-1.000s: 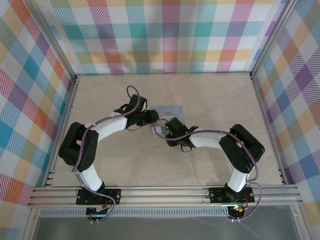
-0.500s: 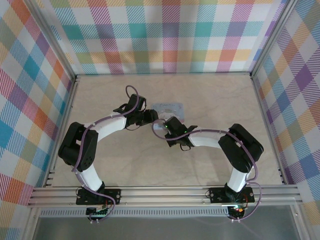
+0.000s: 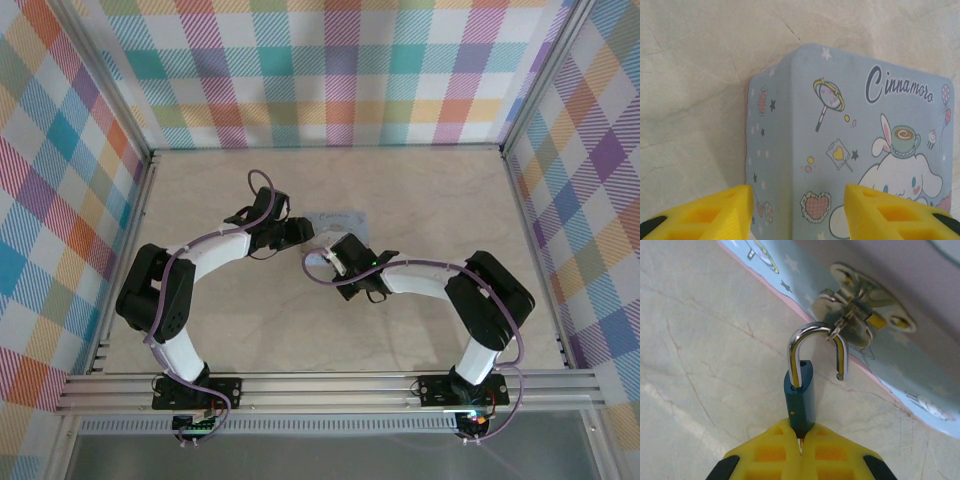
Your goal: Unlock a padlock with a key
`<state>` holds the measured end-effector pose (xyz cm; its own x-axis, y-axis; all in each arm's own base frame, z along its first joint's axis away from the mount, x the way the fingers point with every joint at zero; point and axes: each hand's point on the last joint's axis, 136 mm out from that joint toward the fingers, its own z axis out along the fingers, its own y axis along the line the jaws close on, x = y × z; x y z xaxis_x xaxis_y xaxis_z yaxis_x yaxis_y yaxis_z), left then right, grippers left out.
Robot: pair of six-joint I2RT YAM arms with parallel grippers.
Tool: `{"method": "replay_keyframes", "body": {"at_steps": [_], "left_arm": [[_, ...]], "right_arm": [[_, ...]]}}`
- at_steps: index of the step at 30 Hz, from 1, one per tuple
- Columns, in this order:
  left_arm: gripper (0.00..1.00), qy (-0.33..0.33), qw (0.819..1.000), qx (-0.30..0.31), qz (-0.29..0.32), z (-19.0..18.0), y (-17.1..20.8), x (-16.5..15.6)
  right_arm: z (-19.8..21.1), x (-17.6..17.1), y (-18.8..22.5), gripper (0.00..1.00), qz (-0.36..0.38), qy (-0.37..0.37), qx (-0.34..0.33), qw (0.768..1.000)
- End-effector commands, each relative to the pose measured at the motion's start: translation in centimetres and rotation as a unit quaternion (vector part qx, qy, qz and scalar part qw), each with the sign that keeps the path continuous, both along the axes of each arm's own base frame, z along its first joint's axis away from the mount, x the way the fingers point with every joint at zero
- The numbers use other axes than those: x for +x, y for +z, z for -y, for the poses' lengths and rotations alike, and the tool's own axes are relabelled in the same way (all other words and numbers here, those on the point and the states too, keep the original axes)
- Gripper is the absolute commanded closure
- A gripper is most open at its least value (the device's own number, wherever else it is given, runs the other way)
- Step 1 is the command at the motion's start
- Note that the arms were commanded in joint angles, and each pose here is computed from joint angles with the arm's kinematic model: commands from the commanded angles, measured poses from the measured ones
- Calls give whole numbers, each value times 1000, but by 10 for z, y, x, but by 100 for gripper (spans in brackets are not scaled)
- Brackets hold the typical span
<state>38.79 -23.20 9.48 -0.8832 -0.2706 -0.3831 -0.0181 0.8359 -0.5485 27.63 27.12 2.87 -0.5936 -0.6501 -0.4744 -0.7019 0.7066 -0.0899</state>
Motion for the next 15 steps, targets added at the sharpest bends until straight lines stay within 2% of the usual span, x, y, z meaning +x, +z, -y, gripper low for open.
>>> {"method": "replay_keyframes", "body": {"at_steps": [1,15], "left_arm": [[49,1,1000,-6,6,-3,3,3],[51,-4,999,-38,-9,7,-2,2]], "right_arm": [[-5,-3,13,100,12,59,-20,998],[-17,12,34,100,61,126,-38,989]]}}
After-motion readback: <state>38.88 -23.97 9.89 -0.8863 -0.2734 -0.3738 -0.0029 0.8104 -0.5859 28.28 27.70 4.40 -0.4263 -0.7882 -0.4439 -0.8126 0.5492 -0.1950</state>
